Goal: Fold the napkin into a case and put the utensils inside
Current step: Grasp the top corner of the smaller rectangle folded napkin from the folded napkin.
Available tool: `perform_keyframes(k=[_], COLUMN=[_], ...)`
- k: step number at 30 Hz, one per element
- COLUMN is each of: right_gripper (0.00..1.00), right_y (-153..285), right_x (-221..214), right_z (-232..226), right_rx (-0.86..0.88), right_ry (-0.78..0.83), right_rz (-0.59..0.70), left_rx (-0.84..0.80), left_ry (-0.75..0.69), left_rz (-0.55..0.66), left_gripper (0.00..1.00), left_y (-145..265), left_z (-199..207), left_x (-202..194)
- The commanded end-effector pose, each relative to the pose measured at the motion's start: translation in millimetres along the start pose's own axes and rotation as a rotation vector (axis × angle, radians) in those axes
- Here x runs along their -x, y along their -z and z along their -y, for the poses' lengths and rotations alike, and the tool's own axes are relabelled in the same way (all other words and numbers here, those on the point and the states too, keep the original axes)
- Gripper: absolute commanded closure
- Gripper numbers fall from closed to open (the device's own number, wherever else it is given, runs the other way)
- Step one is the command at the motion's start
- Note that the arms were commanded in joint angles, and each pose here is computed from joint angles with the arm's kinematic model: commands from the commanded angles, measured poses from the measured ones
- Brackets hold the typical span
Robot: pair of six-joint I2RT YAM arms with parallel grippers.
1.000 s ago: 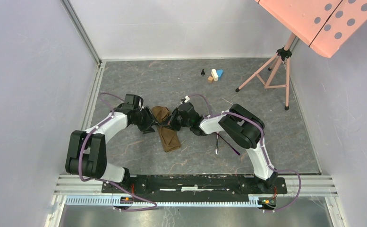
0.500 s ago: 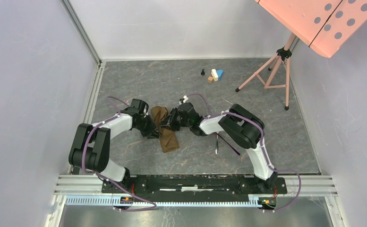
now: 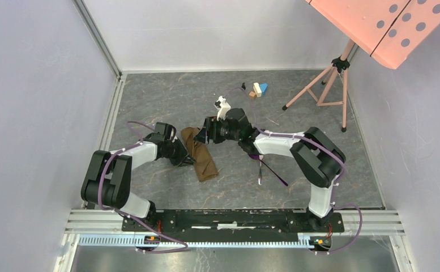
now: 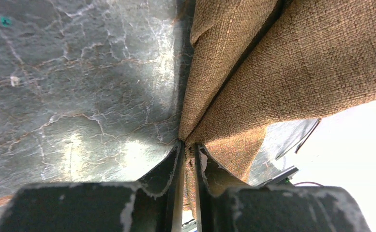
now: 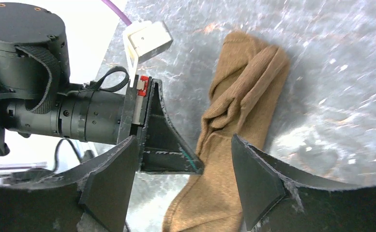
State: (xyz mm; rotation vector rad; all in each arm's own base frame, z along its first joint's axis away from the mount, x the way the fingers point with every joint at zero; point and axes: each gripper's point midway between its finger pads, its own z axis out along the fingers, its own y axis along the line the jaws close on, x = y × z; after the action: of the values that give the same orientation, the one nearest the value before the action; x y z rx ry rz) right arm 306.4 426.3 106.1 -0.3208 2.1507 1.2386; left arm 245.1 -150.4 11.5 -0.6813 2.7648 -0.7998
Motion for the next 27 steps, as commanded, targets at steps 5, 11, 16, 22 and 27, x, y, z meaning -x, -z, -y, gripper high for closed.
perform_keyframes(k=[5, 11, 16, 22, 27], right_gripper=[0.25, 0.33, 0.38, 0.38, 0.42], right_y=[6, -8, -18, -29, -29], right_x=[27, 35, 36, 31, 31], right_z=[26, 27, 22, 22, 22], right_rx=[-0.102, -0.112, -0.113, -0.162, -0.230], right_ry=[0.237, 0.219, 0.203, 0.197, 0.236], right_rz=[0.014, 0.034, 0.040, 0.028, 0.039], left_rx=[0.117, 0.097, 0.079, 0.065, 0.066], left_ry=[0.029, 0.048, 0.062, 0.070, 0.071], left_rz=[0.013, 0.013, 0.013, 0.014, 0.016], left_gripper=[0.84, 0.85, 0.85, 0.85, 0.86], left_y=[-8, -10, -11, -12, -12], left_z=[-31, -31, -29, -26, -28], left_x=[-6, -10, -11, -13, -14])
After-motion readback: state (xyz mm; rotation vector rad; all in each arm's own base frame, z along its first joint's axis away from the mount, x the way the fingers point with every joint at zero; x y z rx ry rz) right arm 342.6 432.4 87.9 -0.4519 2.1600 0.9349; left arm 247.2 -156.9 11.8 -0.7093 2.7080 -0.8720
